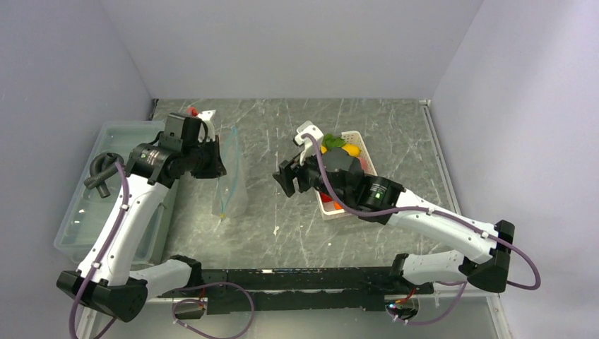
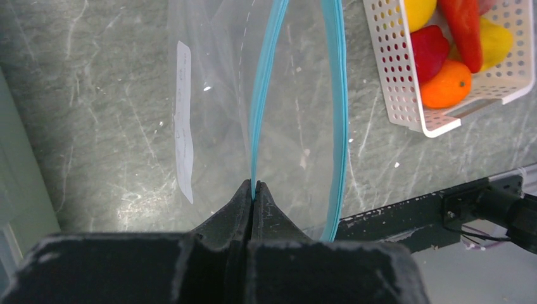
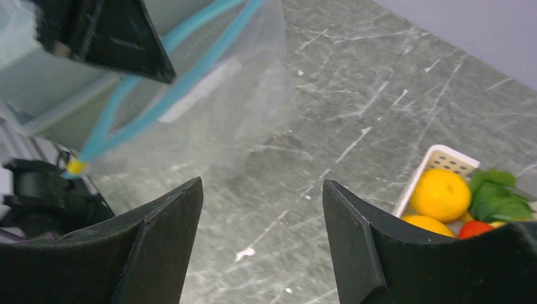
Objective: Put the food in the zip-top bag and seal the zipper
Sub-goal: Open the zipper of the food storage bag at the center of the board.
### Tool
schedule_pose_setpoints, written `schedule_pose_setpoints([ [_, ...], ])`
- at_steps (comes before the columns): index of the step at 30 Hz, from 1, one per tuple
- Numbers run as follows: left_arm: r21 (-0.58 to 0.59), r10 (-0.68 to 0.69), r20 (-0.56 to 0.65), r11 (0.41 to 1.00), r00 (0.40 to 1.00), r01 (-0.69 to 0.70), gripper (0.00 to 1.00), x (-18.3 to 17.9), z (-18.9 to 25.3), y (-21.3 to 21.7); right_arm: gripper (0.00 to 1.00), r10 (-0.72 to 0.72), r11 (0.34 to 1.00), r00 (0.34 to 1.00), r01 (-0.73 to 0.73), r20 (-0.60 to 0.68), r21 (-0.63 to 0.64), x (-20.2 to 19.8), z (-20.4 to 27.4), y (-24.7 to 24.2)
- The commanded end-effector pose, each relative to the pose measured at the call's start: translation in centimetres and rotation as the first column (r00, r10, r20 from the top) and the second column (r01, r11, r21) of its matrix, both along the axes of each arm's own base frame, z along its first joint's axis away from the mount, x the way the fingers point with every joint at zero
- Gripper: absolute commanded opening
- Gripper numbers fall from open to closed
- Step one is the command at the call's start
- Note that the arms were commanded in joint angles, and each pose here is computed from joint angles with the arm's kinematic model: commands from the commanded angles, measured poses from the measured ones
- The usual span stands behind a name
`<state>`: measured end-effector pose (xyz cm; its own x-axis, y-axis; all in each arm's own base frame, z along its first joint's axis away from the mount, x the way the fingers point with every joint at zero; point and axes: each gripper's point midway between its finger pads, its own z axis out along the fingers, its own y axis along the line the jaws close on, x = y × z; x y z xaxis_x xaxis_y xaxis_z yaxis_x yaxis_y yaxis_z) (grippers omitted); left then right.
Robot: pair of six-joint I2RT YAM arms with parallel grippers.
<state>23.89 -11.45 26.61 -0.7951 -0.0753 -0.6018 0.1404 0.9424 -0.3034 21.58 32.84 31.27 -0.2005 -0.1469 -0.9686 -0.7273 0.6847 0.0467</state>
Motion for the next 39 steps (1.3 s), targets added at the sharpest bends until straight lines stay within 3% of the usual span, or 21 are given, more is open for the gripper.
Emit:
schedule_pose_setpoints([
  [1, 0.044, 0.087, 0.065, 0.995, 0.994, -0.09, 0.0, 1.0, 1.1, 0.6, 0.73, -0.017, 0.987, 0.995, 0.033, -0.099, 0.16, -0.2, 3.6, 1.4],
  [10, 0.049, 0.165, 0.115, 0.984, 0.98, -0.171, 0.0, 1.4, 1.7, 0.1, 0.7, -0.094, 0.958, 0.963, 0.156, -0.252, 0.239, 1.7, 3.8, 4.4],
  [21, 0.037, 0.159, 0.134, 0.986, 0.978, -0.165, 0.0, 1.5, 2.0, -1.3, 0.69, -0.113, 0.955, 0.951, 0.184, -0.288, 0.232, 3.4, 3.3, 7.7],
  [32, 0.038, 0.158, 0.161, 0.985, 0.974, -0.166, 0.0, 1.6, 2.6, -1.9, 0.67, -0.162, 0.964, 0.939, 0.217, -0.304, 0.155, 5.5, 0.7, 10.6],
  [39, 0.056, 0.151, 0.172, 0.985, 0.973, -0.162, 0.0, 1.6, 3.0, -2.1, 0.58, -0.24, 0.961, 0.927, 0.268, -0.289, 0.062, 6.9, -2.3, 10.9],
])
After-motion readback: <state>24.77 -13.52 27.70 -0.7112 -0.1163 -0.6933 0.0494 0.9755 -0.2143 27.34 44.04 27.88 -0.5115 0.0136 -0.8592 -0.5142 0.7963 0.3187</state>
